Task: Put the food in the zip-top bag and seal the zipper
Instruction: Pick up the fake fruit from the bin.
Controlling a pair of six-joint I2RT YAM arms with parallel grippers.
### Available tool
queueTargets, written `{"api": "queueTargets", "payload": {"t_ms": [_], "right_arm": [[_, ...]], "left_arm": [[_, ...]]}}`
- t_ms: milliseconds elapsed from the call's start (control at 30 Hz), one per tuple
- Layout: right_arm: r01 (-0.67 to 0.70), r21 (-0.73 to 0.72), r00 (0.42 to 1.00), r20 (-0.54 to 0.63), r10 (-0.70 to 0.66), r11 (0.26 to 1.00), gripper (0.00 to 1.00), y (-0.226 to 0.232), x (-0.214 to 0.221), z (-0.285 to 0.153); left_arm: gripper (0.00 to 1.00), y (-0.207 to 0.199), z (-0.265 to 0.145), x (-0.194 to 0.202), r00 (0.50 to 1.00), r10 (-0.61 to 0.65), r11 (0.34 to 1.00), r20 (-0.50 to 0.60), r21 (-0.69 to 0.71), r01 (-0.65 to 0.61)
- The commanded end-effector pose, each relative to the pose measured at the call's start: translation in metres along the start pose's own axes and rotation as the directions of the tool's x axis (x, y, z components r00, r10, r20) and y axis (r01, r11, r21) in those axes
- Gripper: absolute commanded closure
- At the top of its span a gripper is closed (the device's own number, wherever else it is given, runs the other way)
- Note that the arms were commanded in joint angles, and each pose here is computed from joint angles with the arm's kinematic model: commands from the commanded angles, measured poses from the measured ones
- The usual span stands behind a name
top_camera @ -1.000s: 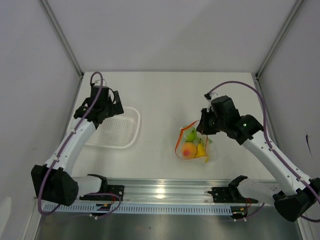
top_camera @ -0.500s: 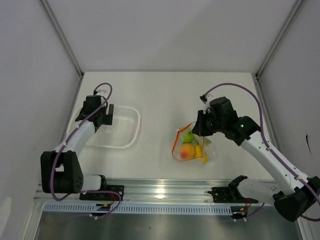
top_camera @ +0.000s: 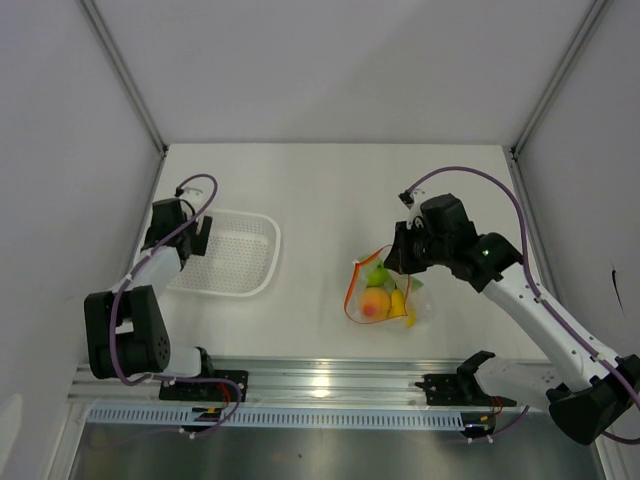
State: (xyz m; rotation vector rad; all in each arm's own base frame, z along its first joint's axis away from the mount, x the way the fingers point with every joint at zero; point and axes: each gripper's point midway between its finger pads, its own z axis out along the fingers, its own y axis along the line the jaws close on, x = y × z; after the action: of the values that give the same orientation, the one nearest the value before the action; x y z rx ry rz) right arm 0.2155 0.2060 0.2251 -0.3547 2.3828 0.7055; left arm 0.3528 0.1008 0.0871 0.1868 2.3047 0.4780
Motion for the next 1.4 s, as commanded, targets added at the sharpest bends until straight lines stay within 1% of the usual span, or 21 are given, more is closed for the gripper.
{"api": "queueTargets", "payload": {"t_ms": [0, 100, 133, 200, 300, 333, 400, 500, 767, 867, 1033, 1167, 1367], "right_arm": [[0.028, -0.046, 0.999, 0.047, -0.026, 0.999, 1.0, 0.013, -0.014, -0.014], [0.036, -0.025, 0.999, 0.037, -0.035, 0.999, 1.0, 0.008, -0.011, -0.012], [0.037, -0.014, 0.999, 0.037, -0.036, 0.999, 1.0, 0.006, -0.01, -0.011], [0.033, -0.006, 0.999, 0.028, -0.033, 0.999, 1.0, 0.002, -0.01, -0.007], [0.025, -0.019, 0.999, 0.021, -0.024, 1.0, 1.0, 0.004, -0.009, -0.004], [0.023, -0.023, 0.999, 0.023, -0.022, 0.999, 1.0, 0.004, -0.009, -0.004], [0.021, -0.03, 1.0, 0.02, -0.02, 0.999, 1.0, 0.006, -0.009, -0.003], [0.024, -0.018, 0.999, 0.022, -0.023, 1.0, 1.0, 0.004, -0.01, -0.004], [0.014, -0.014, 1.0, 0.007, -0.014, 1.0, 1.0, 0.002, -0.007, -0.001], [0.011, -0.007, 1.0, 0.003, -0.011, 1.0, 1.0, 0.001, -0.005, 0.001], [0.007, -0.005, 1.0, -0.008, -0.007, 1.0, 1.0, 0.0, -0.004, 0.004], [0.006, 0.004, 1.0, -0.015, -0.006, 1.0, 1.0, -0.002, -0.002, 0.006], [-0.002, 0.011, 1.0, -0.022, 0.002, 1.0, 1.0, -0.004, -0.001, 0.008]], "left_arm": [[0.05, 0.008, 0.008, -0.015, 0.996, 0.02, 1.0, 0.084, 0.015, -0.021], [0.08, 0.007, 0.016, -0.02, 0.996, 0.04, 0.998, 0.078, 0.043, -0.044], [0.09, 0.003, 0.016, -0.016, 0.998, 0.046, 0.997, 0.053, 0.062, -0.049], [0.11, 0.001, 0.02, -0.014, 0.998, 0.052, 0.996, 0.038, 0.075, -0.055], [0.11, 0.0, 0.026, -0.013, 0.998, 0.058, 0.995, 0.024, 0.08, -0.06], [0.13, -0.001, 0.027, -0.01, 0.998, 0.061, 0.994, 0.016, 0.085, -0.062], [0.15, 0.0, 0.03, -0.009, 0.998, 0.065, 0.995, 0.006, 0.078, -0.065], [0.15, 0.003, 0.033, -0.009, 0.998, 0.063, 0.996, 0.011, 0.055, -0.063], [0.17, 0.002, 0.046, -0.008, 0.996, 0.089, 0.994, -0.016, 0.064, -0.088], [0.2, 0.003, 0.05, -0.008, 0.995, 0.099, 0.993, -0.021, 0.063, -0.098], [0.24, 0.003, 0.056, -0.011, 0.997, 0.071, 0.992, -0.027, 0.102, -0.068], [0.26, -0.004, 0.062, -0.006, 0.996, 0.076, 0.988, -0.042, 0.137, -0.069], [0.28, -0.005, 0.068, -0.002, 0.997, 0.061, 0.989, -0.045, 0.139, -0.054]]}}
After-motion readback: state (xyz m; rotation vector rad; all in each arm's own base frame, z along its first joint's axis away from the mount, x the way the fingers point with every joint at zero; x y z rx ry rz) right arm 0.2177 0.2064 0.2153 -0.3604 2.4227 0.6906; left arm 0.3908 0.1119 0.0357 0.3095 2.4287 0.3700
